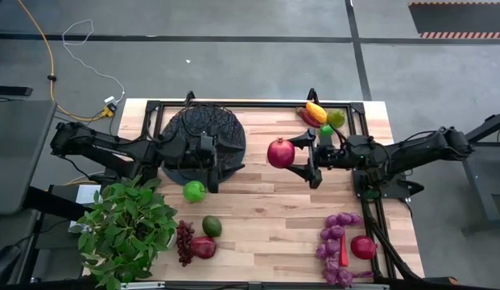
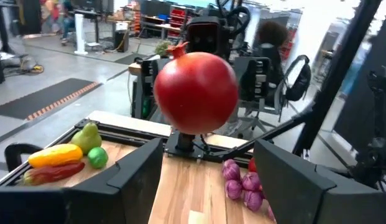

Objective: Build produce basket
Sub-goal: Put the top pomegranate into the wire basket

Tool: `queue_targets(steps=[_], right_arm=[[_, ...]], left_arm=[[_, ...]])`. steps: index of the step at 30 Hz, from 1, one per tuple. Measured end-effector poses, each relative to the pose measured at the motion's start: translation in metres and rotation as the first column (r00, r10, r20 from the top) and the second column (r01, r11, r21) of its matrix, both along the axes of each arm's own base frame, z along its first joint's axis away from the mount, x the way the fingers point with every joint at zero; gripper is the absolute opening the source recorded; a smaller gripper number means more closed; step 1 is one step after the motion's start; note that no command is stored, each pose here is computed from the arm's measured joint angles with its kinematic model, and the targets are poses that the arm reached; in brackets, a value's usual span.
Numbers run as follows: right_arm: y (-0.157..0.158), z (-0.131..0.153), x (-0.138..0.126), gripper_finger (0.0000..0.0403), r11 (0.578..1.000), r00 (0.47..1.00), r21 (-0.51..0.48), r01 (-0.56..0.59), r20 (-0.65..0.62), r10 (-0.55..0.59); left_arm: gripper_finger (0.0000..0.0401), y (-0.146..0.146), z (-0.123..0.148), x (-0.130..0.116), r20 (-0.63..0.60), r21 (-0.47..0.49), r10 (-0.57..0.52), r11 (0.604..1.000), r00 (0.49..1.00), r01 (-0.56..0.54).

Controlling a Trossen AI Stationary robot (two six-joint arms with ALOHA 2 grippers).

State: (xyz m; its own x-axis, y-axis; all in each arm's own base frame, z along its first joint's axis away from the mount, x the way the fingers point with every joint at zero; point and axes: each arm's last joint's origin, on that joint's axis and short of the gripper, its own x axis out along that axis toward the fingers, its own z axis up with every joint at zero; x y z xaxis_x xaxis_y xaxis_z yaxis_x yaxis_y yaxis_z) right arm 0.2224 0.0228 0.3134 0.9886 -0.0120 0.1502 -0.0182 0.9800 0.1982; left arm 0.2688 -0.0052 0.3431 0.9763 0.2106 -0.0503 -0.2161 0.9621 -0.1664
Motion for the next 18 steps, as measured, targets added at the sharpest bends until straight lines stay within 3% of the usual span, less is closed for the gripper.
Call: queue_targets(steps=[4, 12, 18], right_arm=[[0.0005, -0.0019, 0.0040, 0.0337, 1.000, 1.000, -0.004, 0.001, 0.004, -0.001], [0.0011, -0.0051, 0.0069, 0.0337, 1.000, 1.000, -0.002, -0.011, -0.012, 0.011], [0.0011, -0.0044, 0.0067, 0.0337, 1.000, 1.000, -0.002, -0.011, -0.006, 0.011]], left_arm=[[0.0245, 0.0020, -0.0025, 0.0020, 0.001, -0.045, 0.078, 0.996, 0.997, -0.077], [0.0285, 0.0051, -0.0039, 0.0020, -0.012, -0.036, 0.125, 0.992, 0.992, -0.125], [0.0287, 0.0051, -0.0040, 0.0019, -0.006, -0.066, 0.125, 0.990, 0.992, -0.126]])
